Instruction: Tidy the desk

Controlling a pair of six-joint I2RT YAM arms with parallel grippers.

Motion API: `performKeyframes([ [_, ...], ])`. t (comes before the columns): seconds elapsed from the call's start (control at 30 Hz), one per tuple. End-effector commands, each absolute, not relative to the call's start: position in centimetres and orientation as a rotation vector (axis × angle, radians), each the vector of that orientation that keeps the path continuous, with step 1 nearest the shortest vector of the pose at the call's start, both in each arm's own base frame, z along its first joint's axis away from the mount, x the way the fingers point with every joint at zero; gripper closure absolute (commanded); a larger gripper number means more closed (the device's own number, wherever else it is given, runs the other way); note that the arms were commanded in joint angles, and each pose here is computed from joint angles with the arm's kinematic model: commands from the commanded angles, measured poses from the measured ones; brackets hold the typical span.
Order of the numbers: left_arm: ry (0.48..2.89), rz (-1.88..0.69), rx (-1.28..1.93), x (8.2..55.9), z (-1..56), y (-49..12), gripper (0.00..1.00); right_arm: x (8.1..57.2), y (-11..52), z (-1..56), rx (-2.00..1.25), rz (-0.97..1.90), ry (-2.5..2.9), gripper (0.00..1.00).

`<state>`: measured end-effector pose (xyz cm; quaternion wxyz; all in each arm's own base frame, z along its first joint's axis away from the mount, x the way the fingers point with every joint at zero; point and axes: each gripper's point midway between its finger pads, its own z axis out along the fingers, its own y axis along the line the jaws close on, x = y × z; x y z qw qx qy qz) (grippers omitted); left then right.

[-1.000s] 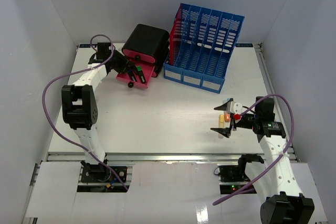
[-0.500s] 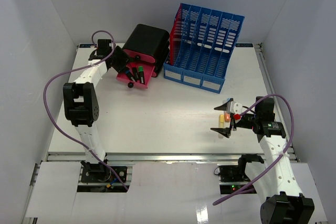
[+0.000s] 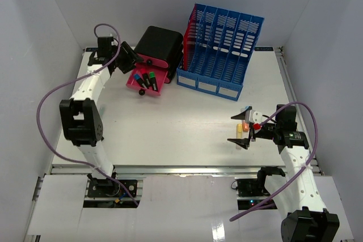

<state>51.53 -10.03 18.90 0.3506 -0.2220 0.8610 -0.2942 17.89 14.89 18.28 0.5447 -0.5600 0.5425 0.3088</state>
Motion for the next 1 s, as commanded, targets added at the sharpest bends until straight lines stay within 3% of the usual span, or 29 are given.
performKeyframes([
  [0.0, 1.937, -0.779, -0.343, 47.2, 30.9, -9.4, 0.34, 17.3, 15.3, 19.5, -1.338, 0.756, 1.227, 0.08],
  [0.17, 1.845, -0.787, -0.228, 40.6, 31.3, -9.3, 0.24, 17.3, 15.3, 19.4, -1.335, 0.751, 1.213, 0.09],
  [0.3, 1.873, -0.792, -0.189, 36.8, 28.2, -9.6, 0.12, 17.7, 15.3, 19.3, -1.329, 0.759, 1.232, 0.1],
  [0.43, 1.89, -0.807, -0.214, 34.0, 26.4, -9.7, 0.11, 18.0, 15.2, 18.9, -1.321, 0.772, 1.263, 0.11],
  [0.63, 1.985, -0.851, -0.522, 31.7, 20.3, -9.1, 0.13, 18.3, 15.0, 18.3, -1.299, 0.793, 1.317, 0.12],
  [0.97, 2.065, -0.977, -0.577, 31.3, 15.0, -10.8, 0.1, 18.7, 13.5, 15.3, -1.272, 0.693, 1.491, 0.13],
])
